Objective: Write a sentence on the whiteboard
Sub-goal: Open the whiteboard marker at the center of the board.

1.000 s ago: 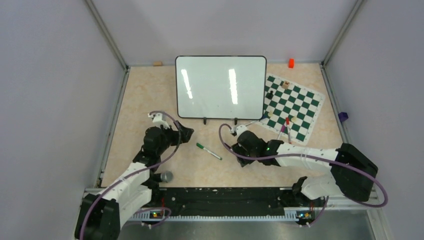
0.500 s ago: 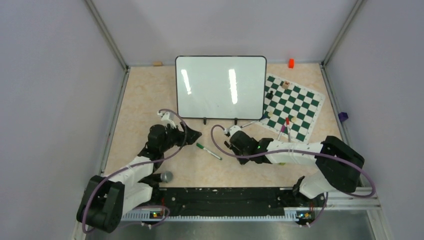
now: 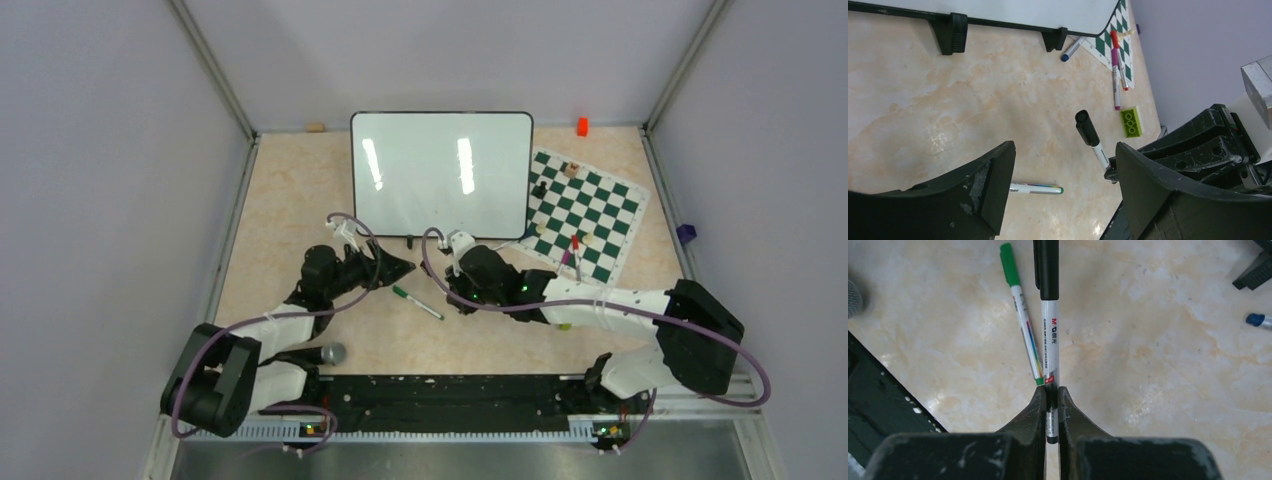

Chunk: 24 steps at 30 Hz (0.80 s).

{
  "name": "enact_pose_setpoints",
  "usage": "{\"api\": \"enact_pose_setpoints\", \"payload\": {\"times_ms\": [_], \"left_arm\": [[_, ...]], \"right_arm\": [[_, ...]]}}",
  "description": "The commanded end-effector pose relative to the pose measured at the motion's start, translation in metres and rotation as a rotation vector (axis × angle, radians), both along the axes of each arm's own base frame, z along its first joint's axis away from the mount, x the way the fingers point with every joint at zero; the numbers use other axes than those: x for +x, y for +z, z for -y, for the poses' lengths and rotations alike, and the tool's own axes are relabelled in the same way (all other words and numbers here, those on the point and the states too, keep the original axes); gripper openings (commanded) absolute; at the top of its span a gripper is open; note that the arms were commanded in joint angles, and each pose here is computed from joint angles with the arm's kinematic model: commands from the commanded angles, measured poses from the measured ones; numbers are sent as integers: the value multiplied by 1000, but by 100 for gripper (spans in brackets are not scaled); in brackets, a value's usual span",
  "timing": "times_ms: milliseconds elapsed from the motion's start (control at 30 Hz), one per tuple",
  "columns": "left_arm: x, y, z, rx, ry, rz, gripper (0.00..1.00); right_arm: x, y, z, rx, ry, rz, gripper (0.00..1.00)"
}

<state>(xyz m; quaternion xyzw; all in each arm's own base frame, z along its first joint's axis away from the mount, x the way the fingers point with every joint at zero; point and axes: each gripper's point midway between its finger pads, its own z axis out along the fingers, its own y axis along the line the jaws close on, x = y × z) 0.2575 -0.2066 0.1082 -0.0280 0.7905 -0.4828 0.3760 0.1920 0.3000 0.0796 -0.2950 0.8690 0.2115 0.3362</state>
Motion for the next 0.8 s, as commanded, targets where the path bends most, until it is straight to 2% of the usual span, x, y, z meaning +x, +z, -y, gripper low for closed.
{"api": "enact_pose_setpoints", "payload": {"times_ms": [0,67,300,767], "left_arm": [[7,40,7,-116,7,89,78],[10,46,4,-124,36,77,78],[28,65,-11,-119,168,166,82],[20,50,6,-174,67,136,82]], "right_arm": [[9,42,-34,154,12,39,0],[10,50,-39,195,10,47,0],[19,64,-44,272,-39,84,0],[21,68,-51,328,-72,64,0]]}}
